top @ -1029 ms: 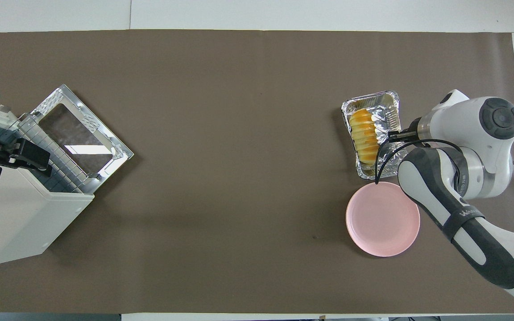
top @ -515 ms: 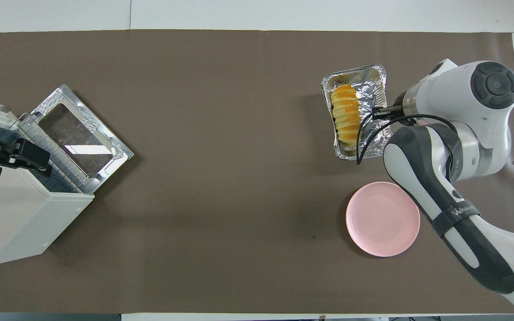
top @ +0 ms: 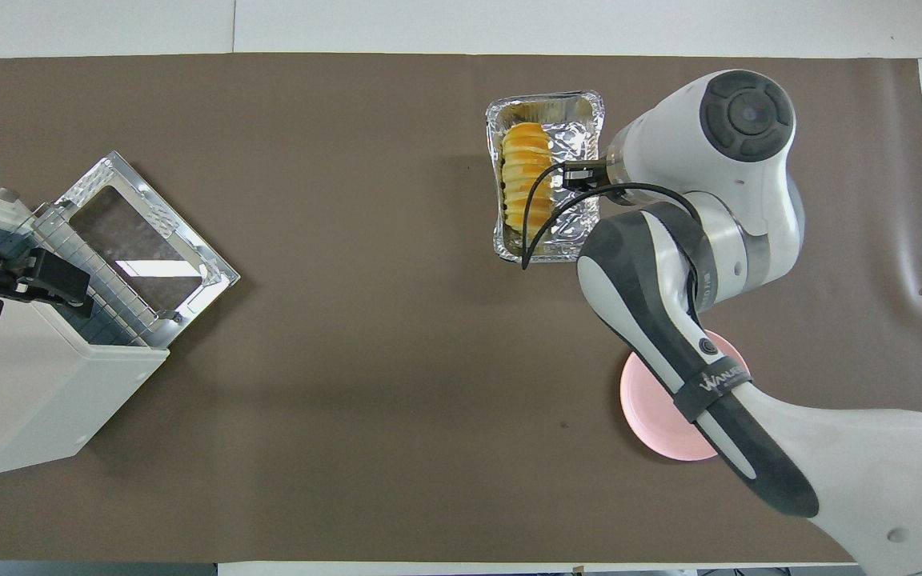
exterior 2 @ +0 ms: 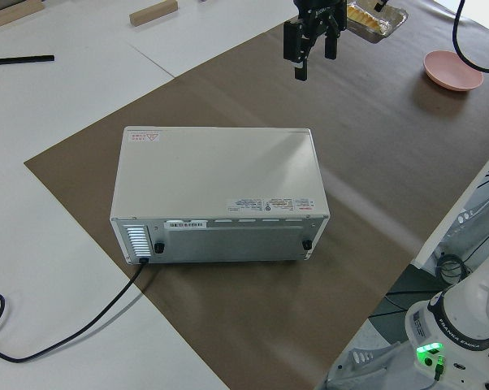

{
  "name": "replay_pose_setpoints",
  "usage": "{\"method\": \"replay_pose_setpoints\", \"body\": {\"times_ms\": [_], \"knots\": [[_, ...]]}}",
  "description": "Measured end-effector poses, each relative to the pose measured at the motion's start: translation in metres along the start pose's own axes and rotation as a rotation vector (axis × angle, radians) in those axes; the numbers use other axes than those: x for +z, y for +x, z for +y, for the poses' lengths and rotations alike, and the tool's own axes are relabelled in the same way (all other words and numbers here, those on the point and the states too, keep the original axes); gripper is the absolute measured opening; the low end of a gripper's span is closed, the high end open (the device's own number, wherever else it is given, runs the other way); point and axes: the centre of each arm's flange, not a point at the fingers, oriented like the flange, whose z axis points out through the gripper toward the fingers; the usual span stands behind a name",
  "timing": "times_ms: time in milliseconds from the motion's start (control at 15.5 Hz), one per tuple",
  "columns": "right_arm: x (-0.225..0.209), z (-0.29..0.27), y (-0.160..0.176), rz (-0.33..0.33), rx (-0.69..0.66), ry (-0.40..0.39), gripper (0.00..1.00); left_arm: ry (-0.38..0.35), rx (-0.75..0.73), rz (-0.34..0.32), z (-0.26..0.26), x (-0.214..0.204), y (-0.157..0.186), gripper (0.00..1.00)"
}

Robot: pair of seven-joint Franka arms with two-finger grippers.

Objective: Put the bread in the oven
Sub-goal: 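Push the foil tray with the right gripper toward the toaster oven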

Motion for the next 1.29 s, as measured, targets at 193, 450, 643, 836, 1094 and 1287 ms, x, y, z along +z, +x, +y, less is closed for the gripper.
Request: {"method": "replay_pose_setpoints", "body": {"times_ms": [193,450,643,836,1094,1287], "knots": [[0.041,-0.051,0.0,-0.001,0.049,0.03,0.02,0.0,0.0,0.0,0.0,0.0,0.0,1.0],[0.085,-0.105,-0.014,0.013,0.049,0.073,0.02,0.0,0.0,0.0,0.0,0.0,0.0,1.0],[0.09,-0.127,-0.028,0.007,0.06,0.08,0.02,0.0,0.0,0.0,0.0,0.0,0.0,1.0],[0.091,-0.127,-0.027,0.005,0.063,0.078,0.07,0.0,0.0,0.0,0.0,0.0,0.0,1.0],[0.093,-0.127,-0.03,-0.006,0.061,0.07,0.46,0.0,0.0,0.0,0.0,0.0,0.0,1.0],[0.086,-0.121,-0.027,-0.026,0.068,0.048,0.76,0.0,0.0,0.0,0.0,0.0,0.0,1.0]]}}
